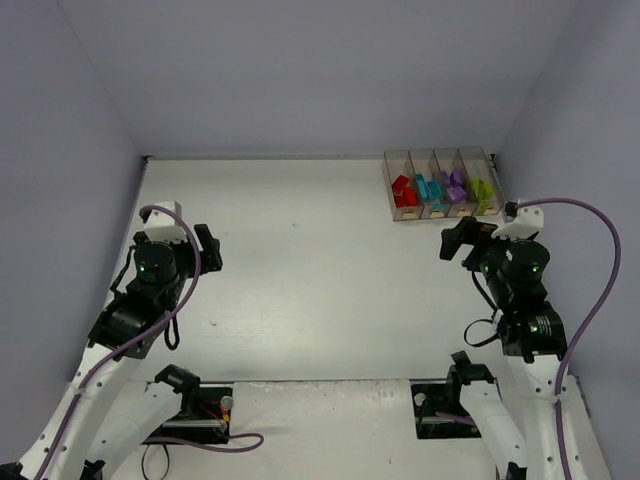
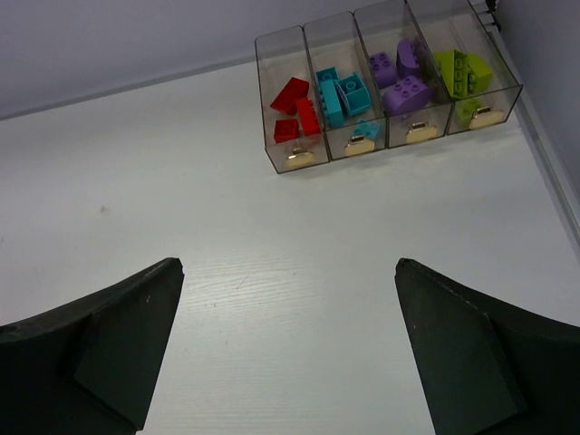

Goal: Sort the legos into containers by color

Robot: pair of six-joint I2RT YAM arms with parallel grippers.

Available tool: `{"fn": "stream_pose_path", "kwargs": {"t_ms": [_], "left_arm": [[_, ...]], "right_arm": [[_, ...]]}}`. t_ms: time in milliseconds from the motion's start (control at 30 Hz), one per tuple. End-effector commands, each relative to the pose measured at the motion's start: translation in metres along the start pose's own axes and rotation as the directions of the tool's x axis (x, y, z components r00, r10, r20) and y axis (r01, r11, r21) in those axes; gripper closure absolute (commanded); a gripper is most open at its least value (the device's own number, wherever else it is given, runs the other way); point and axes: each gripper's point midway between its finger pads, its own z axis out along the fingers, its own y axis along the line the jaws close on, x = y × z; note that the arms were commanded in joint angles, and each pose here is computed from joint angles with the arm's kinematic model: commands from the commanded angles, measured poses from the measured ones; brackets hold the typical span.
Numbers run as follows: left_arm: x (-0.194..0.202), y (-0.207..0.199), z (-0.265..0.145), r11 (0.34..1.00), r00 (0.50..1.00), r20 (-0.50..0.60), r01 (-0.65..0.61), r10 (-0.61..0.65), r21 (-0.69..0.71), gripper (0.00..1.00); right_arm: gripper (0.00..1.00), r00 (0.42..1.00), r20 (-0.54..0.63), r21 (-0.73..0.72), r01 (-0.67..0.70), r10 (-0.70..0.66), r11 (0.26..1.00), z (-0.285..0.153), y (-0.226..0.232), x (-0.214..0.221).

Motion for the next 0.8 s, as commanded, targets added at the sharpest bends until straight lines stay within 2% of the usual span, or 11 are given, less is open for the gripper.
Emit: {"fn": "stream_pose_path", "kwargs": {"t_ms": [0, 767], "left_arm": [[-0.015, -0.005, 0.005, 0.999, 0.998, 0.056, 0.035, -0.035, 0.009, 0.21], [0.003, -0.005, 0.015, 0.993, 0.993, 0.034, 0.114, -0.113, -0.013, 0.21]], "right_arm": [[0.00, 1.000, 0.017, 0.010, -0.020, 0.020, 1.000, 0.004, -0.001, 0.000], [0.00, 1.000, 0.029, -0.013, 0.005, -0.005, 1.000, -0.005, 0.002, 0.007]]}}
